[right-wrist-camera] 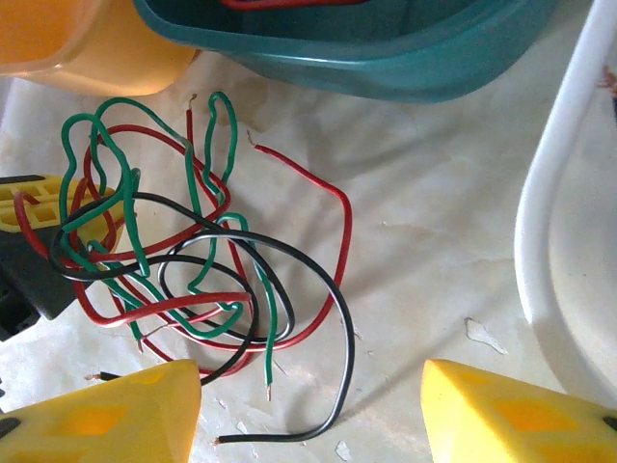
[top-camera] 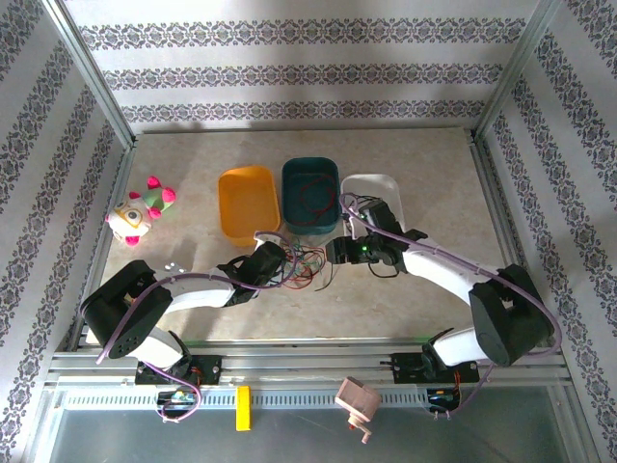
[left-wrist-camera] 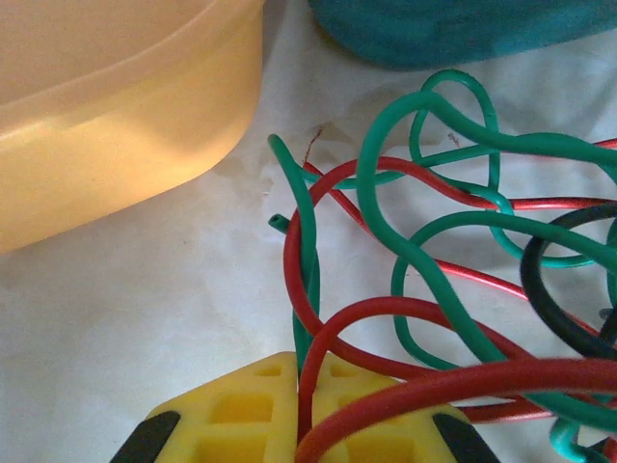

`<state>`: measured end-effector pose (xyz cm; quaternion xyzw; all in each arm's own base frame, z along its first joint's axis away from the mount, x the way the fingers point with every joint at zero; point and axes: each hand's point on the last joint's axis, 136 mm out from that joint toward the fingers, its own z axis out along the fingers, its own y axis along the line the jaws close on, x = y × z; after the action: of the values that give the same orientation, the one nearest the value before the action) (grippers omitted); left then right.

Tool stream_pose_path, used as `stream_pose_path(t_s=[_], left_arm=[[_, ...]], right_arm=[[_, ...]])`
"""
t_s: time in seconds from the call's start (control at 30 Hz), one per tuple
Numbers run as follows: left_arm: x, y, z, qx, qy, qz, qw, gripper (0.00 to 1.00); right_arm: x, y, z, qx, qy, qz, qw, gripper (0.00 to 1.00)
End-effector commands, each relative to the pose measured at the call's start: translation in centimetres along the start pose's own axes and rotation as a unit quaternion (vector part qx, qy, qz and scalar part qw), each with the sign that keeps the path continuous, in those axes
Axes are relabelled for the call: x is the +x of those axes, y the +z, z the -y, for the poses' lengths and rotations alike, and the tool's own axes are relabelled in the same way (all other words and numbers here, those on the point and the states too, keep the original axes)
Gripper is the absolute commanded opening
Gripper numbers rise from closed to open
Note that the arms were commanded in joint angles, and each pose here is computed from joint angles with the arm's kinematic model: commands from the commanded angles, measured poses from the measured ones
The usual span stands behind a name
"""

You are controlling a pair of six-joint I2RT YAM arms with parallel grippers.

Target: Untangle the cables

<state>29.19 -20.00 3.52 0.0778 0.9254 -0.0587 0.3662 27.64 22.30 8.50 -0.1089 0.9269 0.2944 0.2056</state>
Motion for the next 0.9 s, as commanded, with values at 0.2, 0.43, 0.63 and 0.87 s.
stream_pose_path(t_s=[0.2, 0.43, 0.63, 0.87], left_arm=[[-0.6, 0.5, 0.2, 0.005, 0.001, 0.004, 1.000, 0.00], [-0.6, 0.6, 0.3, 0.005, 0.005, 0.001, 1.000, 0.00], [-0.5, 0.6, 0.3, 0.004, 0.004, 0.000, 1.000, 0.00], [-0.4, 0.7, 0.3, 0.004, 0.006, -0.001, 1.000, 0.00]], right_arm=[[2.9, 2.5, 1.8, 0.055, 0.001, -0.040, 0.998, 0.56], [3.3, 4.5, 2.3, 0.123, -0.043, -0.059, 0.990, 0.54], [4.1, 5.9, 1.9, 0.160, -0.085, -0.075, 0.981, 0.48], [3.4, 5.2, 3.0, 0.252, -0.119, -0.052, 0.959, 0.00]])
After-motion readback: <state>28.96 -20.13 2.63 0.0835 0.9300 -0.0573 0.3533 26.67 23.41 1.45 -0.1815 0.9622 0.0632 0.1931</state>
